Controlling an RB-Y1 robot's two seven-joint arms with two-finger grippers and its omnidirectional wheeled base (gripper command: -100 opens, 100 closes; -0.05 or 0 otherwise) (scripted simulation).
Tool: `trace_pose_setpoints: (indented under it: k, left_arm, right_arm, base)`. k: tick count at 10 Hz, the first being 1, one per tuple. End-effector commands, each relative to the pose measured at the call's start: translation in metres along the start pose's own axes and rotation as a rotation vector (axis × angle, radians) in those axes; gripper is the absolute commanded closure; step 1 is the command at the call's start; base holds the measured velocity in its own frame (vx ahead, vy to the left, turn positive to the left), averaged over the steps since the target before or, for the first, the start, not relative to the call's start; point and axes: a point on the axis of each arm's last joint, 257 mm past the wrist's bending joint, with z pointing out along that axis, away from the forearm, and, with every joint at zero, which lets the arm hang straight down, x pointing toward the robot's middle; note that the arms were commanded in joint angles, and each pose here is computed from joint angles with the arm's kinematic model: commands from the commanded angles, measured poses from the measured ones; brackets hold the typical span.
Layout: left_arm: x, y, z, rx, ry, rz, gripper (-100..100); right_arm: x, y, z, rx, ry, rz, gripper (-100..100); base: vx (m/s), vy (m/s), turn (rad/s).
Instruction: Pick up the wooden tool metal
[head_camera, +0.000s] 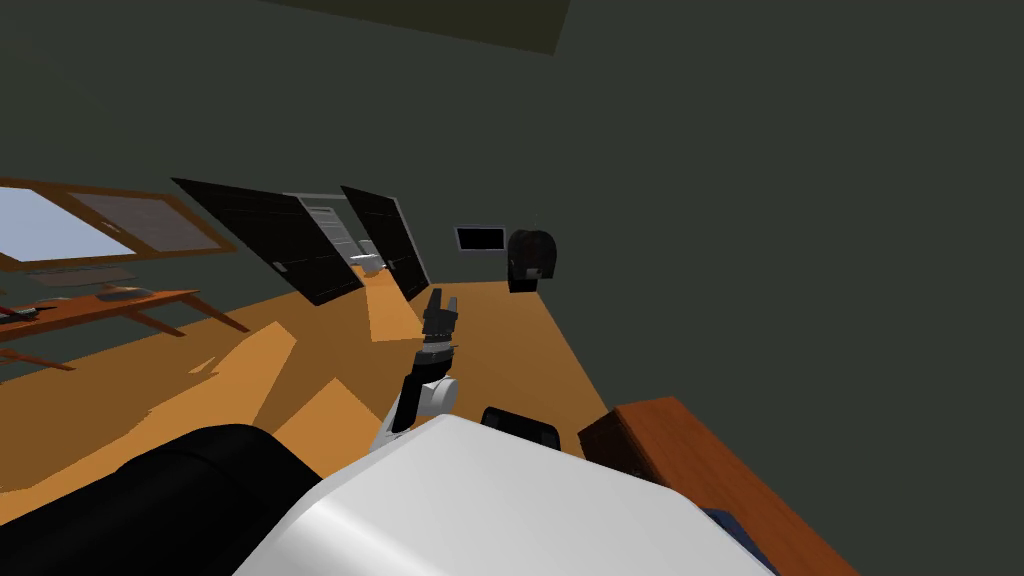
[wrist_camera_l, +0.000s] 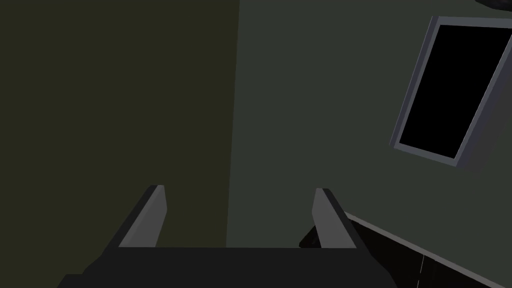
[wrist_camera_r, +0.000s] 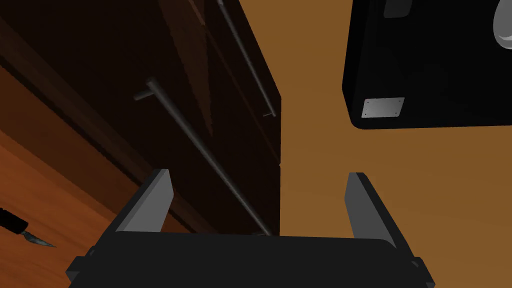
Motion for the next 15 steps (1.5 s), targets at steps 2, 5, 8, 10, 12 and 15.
trace_pose_setpoints:
  k: [2, 5, 8, 10, 12, 15]
  left_arm:
    - [0.000, 0.000, 0.000, 0.000, 0.000, 0.000, 0]
    - [0.000, 0.000, 0.000, 0.000, 0.000, 0.000, 0]
    - [0.000, 0.000, 0.000, 0.000, 0.000, 0.000, 0]
    - [0.000, 0.000, 0.000, 0.000, 0.000, 0.000, 0]
    - [0.000, 0.000, 0.000, 0.000, 0.000, 0.000, 0]
    - [0.000, 0.000, 0.000, 0.000, 0.000, 0.000, 0]
  right_arm:
    - [0.047, -0.022, -0.012, 0.039, 0.100, -0.044, -100]
    - [0.070, -0.030, -0.020, 0.054, 0.155, -0.078, -100]
    - [0.121, -0.046, -0.040, 0.079, 0.275, -0.138, -100]
    - [0.133, -0.047, -0.043, 0.079, 0.304, -0.160, -100]
    - [0.140, -0.046, -0.045, 0.077, 0.322, -0.172, -100]
    - [0.146, -0.044, -0.045, 0.073, 0.335, -0.180, 0]
  base:
    - [0.060, -0.115, 0.155]
    - [0.052, -0.108, 0.143]
    - [0.066, -0.145, 0.213]
    - [0.064, -0.128, 0.060]
    - [0.030, -0.104, 0.101]
    - [0.010, -0.052, 0.051]
